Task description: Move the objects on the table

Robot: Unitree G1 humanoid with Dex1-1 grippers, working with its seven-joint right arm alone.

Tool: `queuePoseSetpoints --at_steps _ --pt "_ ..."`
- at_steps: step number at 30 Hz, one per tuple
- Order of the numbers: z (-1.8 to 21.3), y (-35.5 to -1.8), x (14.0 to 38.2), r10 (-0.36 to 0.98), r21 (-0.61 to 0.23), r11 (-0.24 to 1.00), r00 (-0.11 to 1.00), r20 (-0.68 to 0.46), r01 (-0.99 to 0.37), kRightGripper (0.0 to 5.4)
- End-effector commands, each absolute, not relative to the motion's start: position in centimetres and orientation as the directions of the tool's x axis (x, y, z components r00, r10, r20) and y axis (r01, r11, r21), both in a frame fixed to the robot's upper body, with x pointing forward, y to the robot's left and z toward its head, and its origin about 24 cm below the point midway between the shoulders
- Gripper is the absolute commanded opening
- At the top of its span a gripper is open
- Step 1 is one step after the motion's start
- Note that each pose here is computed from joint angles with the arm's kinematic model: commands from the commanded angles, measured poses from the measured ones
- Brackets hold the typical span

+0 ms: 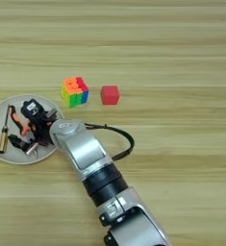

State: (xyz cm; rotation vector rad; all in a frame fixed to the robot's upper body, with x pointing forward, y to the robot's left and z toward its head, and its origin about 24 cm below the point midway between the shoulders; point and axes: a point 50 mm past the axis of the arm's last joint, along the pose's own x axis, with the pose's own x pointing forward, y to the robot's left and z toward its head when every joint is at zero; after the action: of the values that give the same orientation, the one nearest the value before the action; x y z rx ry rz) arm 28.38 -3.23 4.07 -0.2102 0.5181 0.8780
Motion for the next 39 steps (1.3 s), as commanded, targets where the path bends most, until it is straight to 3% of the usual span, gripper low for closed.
queuePoseSetpoints --at_steps 1,25,35,39 --pt "5.9 -2.5 29.3 0.706 -0.028 0.606 0.553 -0.443 -0.795 4.74" --pt "5.4 -3.4 30.4 0.678 -0.027 0.649 0.593 -0.435 -0.761 2.44" --pt "5.6 -3.5 30.6 0.670 -0.034 0.664 0.615 -0.415 -0.747 2.34" --pt "7.1 -3.7 31.2 0.645 -0.108 0.699 0.688 -0.332 -0.707 2.34"
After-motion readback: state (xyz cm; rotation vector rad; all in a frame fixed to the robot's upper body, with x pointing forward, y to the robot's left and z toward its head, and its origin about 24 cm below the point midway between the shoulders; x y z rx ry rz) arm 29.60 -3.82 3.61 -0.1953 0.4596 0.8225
